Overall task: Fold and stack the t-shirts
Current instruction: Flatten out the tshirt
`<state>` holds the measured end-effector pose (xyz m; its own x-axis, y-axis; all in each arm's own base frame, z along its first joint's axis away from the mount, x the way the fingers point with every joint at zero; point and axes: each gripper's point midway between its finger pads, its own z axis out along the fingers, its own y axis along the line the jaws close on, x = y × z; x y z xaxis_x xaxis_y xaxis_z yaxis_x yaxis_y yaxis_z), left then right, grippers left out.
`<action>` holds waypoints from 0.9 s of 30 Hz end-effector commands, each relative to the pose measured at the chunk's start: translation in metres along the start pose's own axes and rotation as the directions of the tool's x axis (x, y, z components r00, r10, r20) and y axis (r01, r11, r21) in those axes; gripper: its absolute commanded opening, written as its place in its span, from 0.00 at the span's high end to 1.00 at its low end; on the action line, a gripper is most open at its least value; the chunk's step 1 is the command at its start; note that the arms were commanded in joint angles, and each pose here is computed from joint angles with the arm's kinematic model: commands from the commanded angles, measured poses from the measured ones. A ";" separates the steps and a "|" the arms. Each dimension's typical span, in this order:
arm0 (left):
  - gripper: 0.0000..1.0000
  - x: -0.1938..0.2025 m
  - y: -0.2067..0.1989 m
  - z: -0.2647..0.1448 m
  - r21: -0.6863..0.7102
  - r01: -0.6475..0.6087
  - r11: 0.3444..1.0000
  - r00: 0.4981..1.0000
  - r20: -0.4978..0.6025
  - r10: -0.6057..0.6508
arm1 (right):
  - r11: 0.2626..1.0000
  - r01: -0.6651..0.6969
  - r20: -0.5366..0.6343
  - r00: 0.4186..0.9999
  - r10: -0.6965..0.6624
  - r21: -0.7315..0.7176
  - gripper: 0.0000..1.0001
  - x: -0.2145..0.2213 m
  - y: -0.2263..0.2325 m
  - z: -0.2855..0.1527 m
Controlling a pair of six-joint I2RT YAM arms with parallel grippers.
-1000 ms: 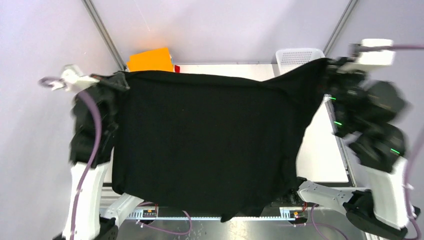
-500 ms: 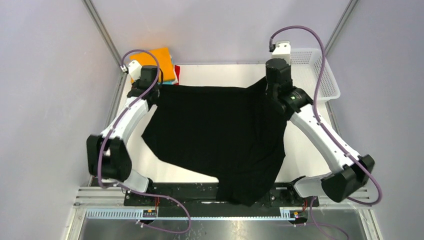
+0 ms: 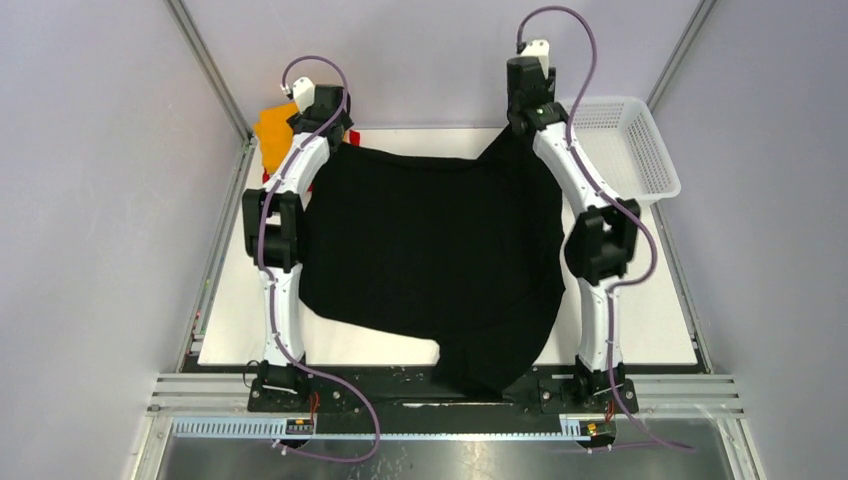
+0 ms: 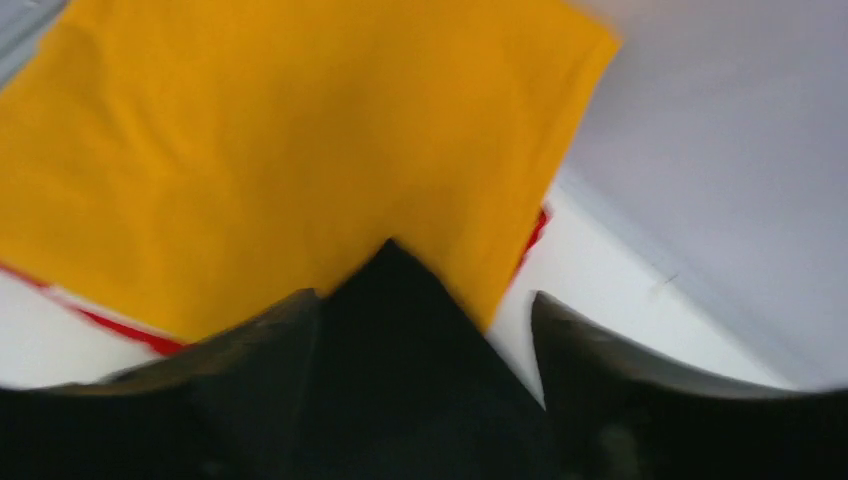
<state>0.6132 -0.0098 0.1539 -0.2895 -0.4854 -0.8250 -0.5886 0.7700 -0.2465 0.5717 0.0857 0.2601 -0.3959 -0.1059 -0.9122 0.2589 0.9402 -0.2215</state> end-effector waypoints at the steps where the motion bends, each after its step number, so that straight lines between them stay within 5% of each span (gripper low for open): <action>1: 0.03 -0.039 -0.023 -0.008 0.047 0.016 0.999 0.999 0.033 -0.017 | 0.995 -0.065 -0.073 0.996 0.060 -0.074 0.26 -0.025 0.011 0.026; 4: 0.01 -0.043 -0.027 -0.033 0.100 0.012 0.995 0.999 0.047 -0.016 | 0.987 -0.053 -0.145 0.989 0.031 -0.152 0.07 -0.011 0.026 0.020; 14: 0.01 -0.023 -0.009 -0.121 0.163 -0.058 0.985 0.998 0.000 0.059 | 0.934 -0.125 -0.293 0.956 0.023 -0.334 0.01 0.070 0.038 -0.086; 20: 0.01 0.044 0.027 -0.156 0.207 -0.064 0.976 0.978 -0.181 0.102 | 0.908 -0.235 -0.470 0.881 0.050 -0.346 0.00 0.171 0.043 -0.167; 27: 0.01 0.156 0.061 -0.198 0.293 -0.027 0.956 0.887 -0.435 0.158 | 0.869 -0.341 -0.675 0.738 0.011 -0.358 0.00 0.276 0.052 -0.220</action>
<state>0.4201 -0.0833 0.1381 -0.5862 -0.4725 -0.6580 -0.3948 0.8759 -0.2773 0.3026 0.1646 0.0951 -0.8489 0.0377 -0.5271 -0.0347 0.9913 0.1269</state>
